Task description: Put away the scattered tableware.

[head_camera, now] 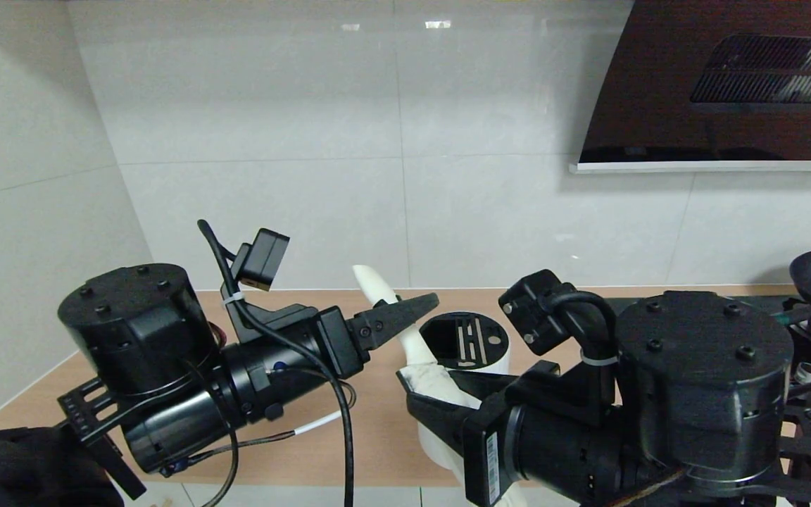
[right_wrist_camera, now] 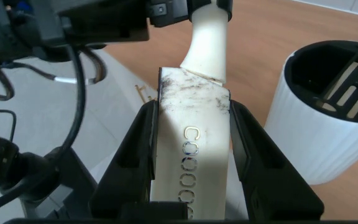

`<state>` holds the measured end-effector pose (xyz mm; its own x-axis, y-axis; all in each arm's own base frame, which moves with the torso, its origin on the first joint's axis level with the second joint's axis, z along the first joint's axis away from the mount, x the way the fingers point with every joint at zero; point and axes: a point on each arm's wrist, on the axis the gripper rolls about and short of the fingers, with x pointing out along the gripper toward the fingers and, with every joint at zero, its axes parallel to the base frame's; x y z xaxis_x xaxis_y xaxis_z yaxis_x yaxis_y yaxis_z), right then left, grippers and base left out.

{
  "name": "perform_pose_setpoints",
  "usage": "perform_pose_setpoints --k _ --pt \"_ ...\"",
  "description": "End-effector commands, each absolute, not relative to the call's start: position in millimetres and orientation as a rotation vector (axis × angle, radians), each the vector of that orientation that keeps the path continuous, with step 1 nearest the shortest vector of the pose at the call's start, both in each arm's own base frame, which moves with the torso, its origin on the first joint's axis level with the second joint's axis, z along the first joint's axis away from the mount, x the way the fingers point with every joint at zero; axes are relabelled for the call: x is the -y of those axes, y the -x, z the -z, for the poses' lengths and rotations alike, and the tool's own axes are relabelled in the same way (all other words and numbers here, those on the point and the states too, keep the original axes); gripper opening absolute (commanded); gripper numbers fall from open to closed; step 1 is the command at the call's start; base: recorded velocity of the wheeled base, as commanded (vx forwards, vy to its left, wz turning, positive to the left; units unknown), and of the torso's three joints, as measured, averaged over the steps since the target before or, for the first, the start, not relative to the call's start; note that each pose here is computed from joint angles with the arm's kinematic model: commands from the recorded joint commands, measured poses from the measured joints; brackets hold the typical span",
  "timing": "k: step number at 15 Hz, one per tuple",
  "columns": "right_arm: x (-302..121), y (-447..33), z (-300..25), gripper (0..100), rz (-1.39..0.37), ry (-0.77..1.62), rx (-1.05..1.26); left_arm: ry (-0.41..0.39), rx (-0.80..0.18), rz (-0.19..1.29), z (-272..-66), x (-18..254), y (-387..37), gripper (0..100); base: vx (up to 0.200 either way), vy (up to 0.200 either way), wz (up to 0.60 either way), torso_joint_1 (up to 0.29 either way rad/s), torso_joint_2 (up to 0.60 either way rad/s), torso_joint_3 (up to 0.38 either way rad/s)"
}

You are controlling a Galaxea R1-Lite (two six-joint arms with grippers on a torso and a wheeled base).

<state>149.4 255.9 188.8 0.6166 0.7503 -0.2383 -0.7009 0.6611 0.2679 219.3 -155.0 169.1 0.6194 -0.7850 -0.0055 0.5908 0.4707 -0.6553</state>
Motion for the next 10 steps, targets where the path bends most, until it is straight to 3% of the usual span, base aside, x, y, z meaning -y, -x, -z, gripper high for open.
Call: perform_pose_setpoints --k 1,2,10 --pt "-257.0 -148.3 -188.3 0 -0.844 -0.152 -0.347 0.662 -0.331 0.865 -168.6 156.3 -218.5 100 0.000 0.000 0.00 0.000 0.00 0.000" --pt "-257.2 -148.4 -187.8 0 -0.843 -0.151 -0.348 0.660 -0.333 0.868 -168.2 156.9 -217.9 0 0.000 0.000 0.00 0.000 0.00 0.000" --pt "-258.1 -148.2 -186.1 0 -0.835 -0.146 -0.351 0.661 -0.332 0.872 -168.8 157.4 -217.2 0 0.000 0.000 0.00 0.000 0.00 0.000"
